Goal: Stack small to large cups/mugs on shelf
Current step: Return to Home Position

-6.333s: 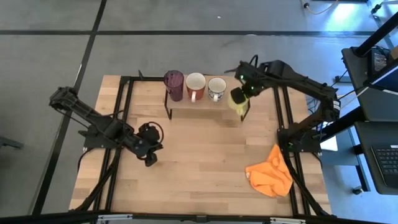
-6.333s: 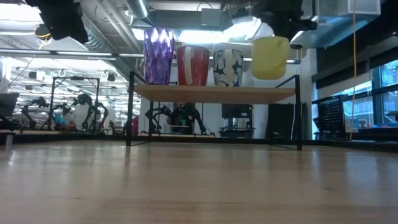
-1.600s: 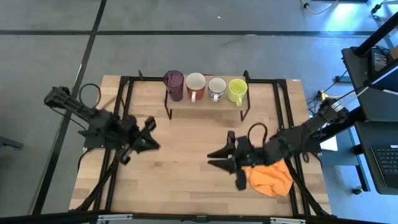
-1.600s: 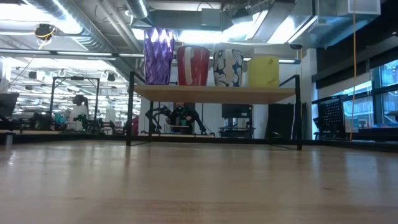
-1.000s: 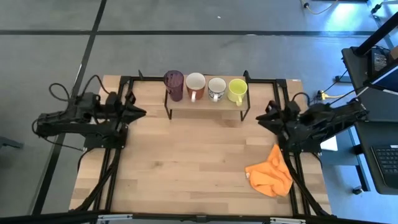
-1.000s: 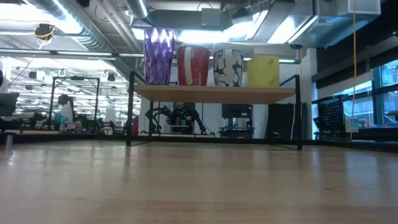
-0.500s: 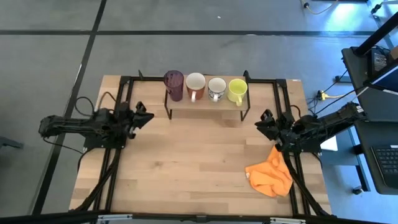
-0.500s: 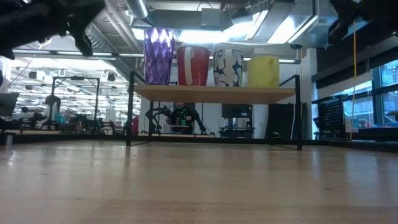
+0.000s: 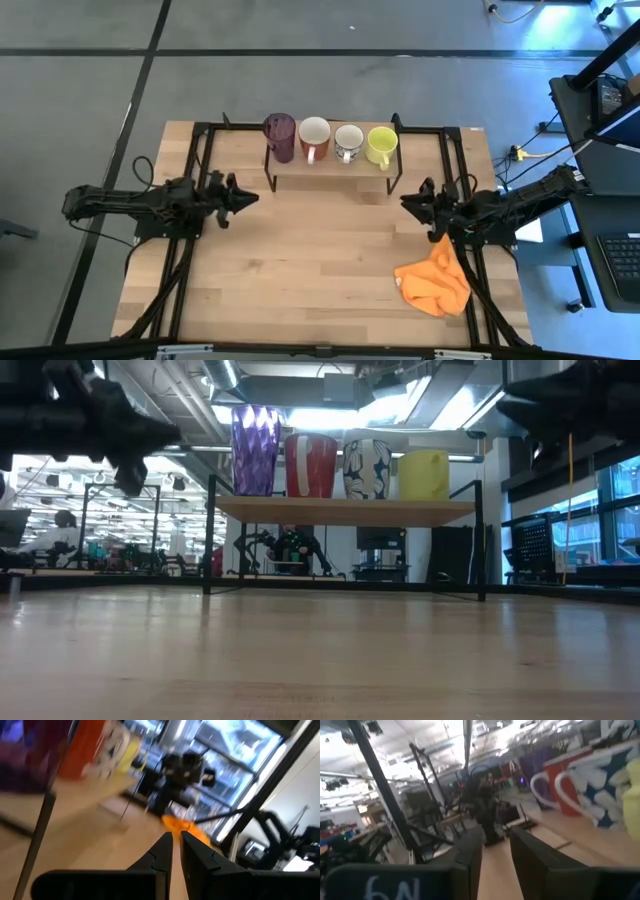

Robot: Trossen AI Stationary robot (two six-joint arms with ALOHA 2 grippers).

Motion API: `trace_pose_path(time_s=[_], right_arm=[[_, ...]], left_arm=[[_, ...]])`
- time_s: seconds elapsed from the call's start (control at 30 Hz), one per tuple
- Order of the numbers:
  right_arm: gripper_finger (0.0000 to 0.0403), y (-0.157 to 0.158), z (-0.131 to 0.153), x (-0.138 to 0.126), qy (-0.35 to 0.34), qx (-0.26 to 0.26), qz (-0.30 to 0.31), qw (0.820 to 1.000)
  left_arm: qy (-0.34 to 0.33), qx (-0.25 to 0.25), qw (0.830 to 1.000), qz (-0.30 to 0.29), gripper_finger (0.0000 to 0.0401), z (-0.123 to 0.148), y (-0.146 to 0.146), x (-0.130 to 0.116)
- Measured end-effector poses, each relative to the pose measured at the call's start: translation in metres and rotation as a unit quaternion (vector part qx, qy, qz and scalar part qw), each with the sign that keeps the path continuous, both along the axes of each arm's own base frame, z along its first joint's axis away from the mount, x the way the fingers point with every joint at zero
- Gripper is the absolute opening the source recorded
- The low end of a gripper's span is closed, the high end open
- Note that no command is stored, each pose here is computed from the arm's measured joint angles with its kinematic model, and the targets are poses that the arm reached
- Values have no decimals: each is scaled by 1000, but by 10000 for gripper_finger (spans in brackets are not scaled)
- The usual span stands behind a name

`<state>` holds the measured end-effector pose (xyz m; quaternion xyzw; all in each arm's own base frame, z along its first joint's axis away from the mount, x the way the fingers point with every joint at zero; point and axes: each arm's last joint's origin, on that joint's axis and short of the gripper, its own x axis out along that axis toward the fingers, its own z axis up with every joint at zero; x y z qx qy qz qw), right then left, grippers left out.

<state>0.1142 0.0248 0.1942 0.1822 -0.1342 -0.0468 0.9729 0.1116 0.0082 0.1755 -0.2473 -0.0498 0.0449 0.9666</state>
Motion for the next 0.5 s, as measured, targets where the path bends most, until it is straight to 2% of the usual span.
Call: trace_pose_path(time_s=[0.17,0.3,0.33,0.4,0.47,0.5], right_arm=[[101,3,-9,2,41,-2,42,998],[101,9,-25,3,119,-22,130,984],[101,10,-28,3,136,-3,158,978],[101,13,-31,3,156,89,212,961],[101,17,-33,3,180,201,252,930],[101,19,-35,3,194,228,258,919]], left_arm=[[50,-12,999,-7,30,-10,0,0],[71,-13,997,-7,31,-14,0,0],[71,-12,997,-7,31,-14,0,0],[71,-12,997,-8,31,-14,0,0],[71,-11,997,-8,31,-14,0,0],[71,-11,997,-8,31,-14,0,0]])
